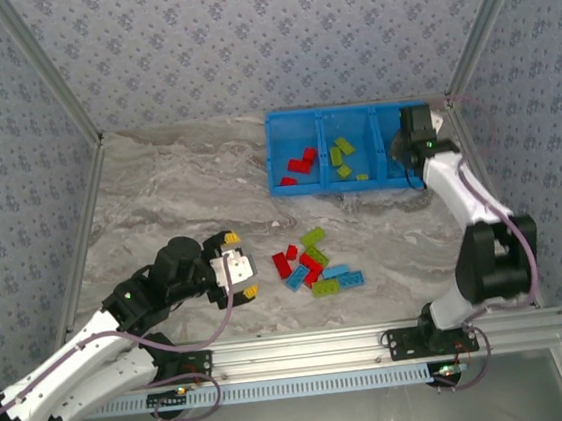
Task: Sort the legos into containers by color
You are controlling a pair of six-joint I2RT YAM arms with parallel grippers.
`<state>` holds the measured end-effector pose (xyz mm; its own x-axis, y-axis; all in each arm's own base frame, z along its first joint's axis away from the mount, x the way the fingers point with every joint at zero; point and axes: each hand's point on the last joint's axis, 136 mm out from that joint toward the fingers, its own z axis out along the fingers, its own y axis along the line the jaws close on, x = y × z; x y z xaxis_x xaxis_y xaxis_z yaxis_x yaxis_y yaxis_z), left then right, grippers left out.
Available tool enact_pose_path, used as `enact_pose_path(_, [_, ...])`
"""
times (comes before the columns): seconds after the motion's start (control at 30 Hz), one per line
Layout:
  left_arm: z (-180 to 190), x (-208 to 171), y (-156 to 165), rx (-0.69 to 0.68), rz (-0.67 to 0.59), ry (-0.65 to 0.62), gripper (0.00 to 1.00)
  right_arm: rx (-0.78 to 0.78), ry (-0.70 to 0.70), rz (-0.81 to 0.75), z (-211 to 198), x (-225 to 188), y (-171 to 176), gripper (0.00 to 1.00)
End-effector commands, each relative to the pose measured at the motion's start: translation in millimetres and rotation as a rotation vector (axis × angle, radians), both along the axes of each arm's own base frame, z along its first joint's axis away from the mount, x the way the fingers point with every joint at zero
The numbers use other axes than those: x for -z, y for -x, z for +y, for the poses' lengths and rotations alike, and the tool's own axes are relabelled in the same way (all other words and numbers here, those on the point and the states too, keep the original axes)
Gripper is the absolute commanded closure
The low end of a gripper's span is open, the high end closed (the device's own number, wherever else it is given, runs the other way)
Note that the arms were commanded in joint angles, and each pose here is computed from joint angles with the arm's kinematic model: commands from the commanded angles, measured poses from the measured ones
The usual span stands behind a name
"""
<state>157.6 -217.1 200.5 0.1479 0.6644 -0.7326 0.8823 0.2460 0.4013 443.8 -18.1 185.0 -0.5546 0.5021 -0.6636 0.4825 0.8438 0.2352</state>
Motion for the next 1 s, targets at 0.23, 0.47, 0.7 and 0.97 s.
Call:
enact_pose_path(0.23, [2,3,-8,-0.045,0.000,-0.011,0.01,-0.015,-0.066,0.129,-15,10,-34,0.32])
enact_pose_path(0.47, [3,-2,-27,-0.170,0.025,0.032,0.01,-0.107,-0.117,0.073,26,-14,40,0.26])
enact_pose_path(0.7, [-25,-42,-52,-0.397,0.336,0.271,0.01,-0.422,-0.165,-0.074,99,-57,149,0.13])
enact_pose_path(0.97, [-96,-17,-102,-0.627,0.552,0.262,0.01,-0.612,-0.258,0.151,124,-27,254,0.00])
